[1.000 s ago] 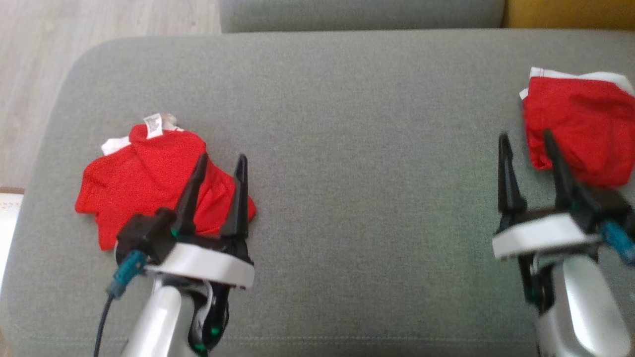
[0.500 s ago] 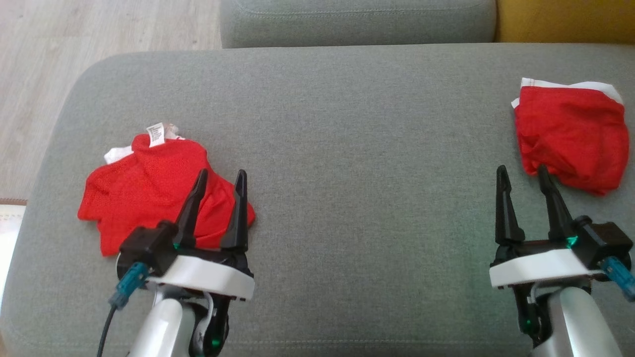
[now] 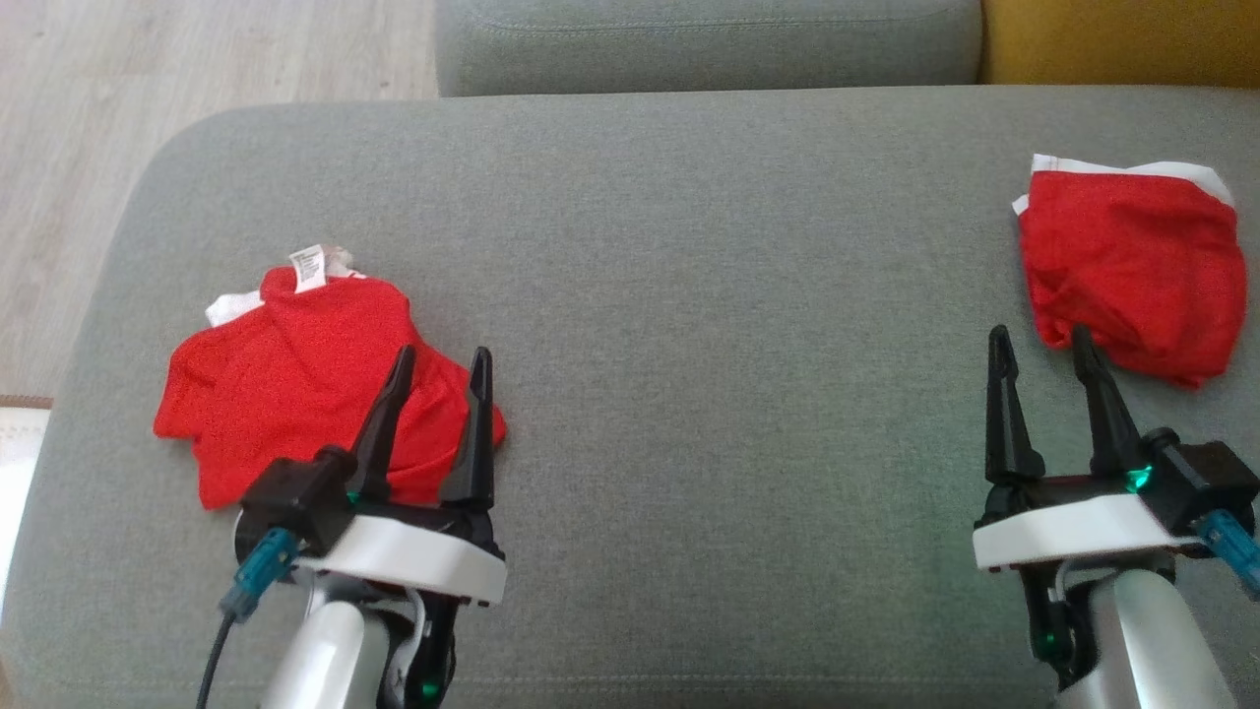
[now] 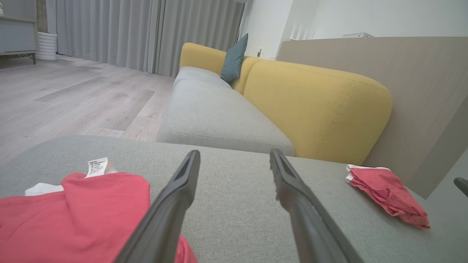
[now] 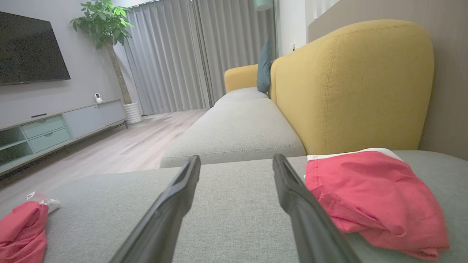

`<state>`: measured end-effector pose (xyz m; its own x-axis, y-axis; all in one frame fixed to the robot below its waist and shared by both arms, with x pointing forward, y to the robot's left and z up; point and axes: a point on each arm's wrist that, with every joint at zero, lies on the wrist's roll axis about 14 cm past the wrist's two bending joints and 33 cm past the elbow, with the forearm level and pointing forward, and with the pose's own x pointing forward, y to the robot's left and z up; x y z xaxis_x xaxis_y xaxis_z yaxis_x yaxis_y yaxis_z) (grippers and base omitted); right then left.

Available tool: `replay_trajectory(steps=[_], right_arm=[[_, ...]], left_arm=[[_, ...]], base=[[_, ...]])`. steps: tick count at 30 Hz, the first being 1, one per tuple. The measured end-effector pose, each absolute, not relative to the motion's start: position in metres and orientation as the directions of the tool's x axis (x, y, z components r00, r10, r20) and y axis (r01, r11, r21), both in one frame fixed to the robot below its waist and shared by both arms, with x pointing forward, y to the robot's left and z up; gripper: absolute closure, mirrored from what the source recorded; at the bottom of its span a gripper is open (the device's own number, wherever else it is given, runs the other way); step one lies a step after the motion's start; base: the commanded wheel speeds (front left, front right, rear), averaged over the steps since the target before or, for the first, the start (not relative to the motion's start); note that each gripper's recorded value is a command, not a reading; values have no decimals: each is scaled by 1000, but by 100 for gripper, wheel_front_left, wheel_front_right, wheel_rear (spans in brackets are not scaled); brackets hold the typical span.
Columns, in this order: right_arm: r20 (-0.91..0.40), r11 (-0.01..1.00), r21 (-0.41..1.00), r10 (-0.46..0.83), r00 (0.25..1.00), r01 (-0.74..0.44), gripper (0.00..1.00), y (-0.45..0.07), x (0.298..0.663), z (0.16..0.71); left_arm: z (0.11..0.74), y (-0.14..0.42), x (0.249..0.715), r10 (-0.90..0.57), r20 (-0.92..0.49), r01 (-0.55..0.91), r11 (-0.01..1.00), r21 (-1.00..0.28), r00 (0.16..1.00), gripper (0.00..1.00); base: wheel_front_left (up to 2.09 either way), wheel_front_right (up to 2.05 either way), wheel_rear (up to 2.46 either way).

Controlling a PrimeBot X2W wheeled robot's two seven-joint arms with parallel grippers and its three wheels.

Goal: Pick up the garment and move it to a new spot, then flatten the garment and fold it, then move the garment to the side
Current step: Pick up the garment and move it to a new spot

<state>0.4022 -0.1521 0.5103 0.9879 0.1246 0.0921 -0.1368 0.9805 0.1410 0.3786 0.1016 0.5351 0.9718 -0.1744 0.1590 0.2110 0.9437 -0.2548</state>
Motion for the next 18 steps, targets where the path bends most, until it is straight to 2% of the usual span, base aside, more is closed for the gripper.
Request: replay_trajectory(steps=[7,18], right_arm=[[94,972,151,167,982,-180,0,-136,406,510],[77,928,157,330,941,-338,0,-76,412,503]], left_arm=[[536,113,375,-141,159,178,951,-252,977,0],[538,164,355,22,159,17,970,-243,987,0]], base=[[0,0,0],[0,0,0]])
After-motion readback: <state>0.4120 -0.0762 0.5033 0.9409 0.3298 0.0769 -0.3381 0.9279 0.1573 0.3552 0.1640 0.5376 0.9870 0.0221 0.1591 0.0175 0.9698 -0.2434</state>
